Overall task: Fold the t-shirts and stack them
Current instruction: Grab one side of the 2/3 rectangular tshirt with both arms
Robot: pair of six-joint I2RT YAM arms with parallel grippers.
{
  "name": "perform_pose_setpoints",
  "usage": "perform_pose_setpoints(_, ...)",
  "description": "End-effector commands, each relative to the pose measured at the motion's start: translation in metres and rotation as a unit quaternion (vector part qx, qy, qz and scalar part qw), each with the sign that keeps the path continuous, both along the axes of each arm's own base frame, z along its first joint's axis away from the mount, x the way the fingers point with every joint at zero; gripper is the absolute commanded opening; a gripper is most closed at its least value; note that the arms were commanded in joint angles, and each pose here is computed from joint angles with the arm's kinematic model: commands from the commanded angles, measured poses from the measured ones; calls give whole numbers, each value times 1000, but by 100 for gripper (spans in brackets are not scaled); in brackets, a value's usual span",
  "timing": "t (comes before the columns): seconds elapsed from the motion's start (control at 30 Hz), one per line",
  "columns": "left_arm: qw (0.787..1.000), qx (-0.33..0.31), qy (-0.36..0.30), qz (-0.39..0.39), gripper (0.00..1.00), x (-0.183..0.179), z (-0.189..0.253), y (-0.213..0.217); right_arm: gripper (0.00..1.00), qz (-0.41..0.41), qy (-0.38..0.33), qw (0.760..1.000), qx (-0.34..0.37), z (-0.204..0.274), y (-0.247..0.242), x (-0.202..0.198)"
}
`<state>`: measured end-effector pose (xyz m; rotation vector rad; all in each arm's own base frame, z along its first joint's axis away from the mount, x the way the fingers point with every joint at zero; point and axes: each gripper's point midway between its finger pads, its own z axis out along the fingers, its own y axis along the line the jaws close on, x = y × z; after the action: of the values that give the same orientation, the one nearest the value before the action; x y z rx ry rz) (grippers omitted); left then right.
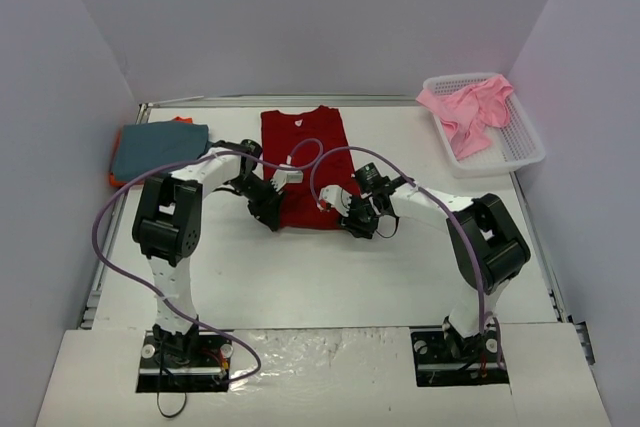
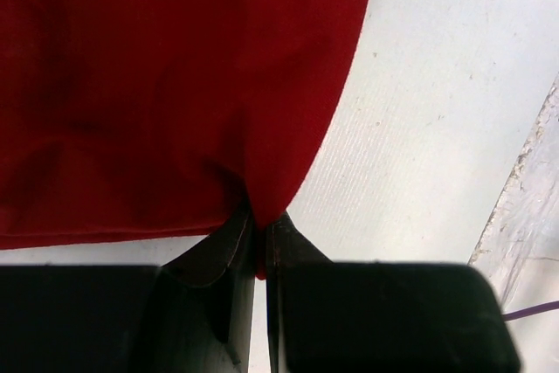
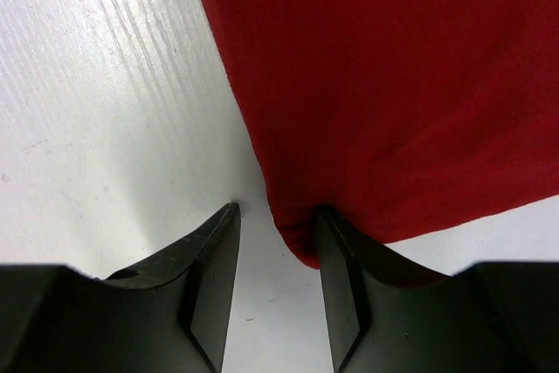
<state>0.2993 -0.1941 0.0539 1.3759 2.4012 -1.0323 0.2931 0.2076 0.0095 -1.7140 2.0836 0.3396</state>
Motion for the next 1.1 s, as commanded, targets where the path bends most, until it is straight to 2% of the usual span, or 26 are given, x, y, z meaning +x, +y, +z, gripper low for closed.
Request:
perform_pose_setpoints(0.0,1000,-20,-5,-11,2,2,15,-3,37,8,21,999,-23,-14,-9,-15)
perform_pose_setpoints(0.1,1000,-17,-7,-12,2,2,15,-2,35,5,21,999,-37,-20,-14,-15)
perform_pose_setpoints(0.2,1000,-16,-15,-10,2,4,18,-1,15,-4,10,999,-47,-20,-16,-6)
perform_pose_setpoints(0.23,1000,-16,-16,-10,2,3,18,-1,3,-8,9,999,-49,-21,-16,-4)
perform_pose_setpoints(0.27,1000,-16,-21,-8,2,4,22,-1,0,-11,6,999,-50,-19,-16,-2)
perform_pose_setpoints(0.47,998,-10,-58,5,2,7,37,2,0,-21,-4,999,-46,9,-16,-1)
perform_pose_setpoints(0.67,994,4,-113,-2,2,-7,53,5,0,-9,34,999,-29,53,-10,-34)
perform_pose_setpoints(0.9,991,30,-120,-55,2,-56,53,4,0,27,87,996,5,99,-11,-84)
perform_pose_setpoints(1.07,987,12,-113,-115,2,-92,67,3,0,60,126,990,29,123,-14,-115)
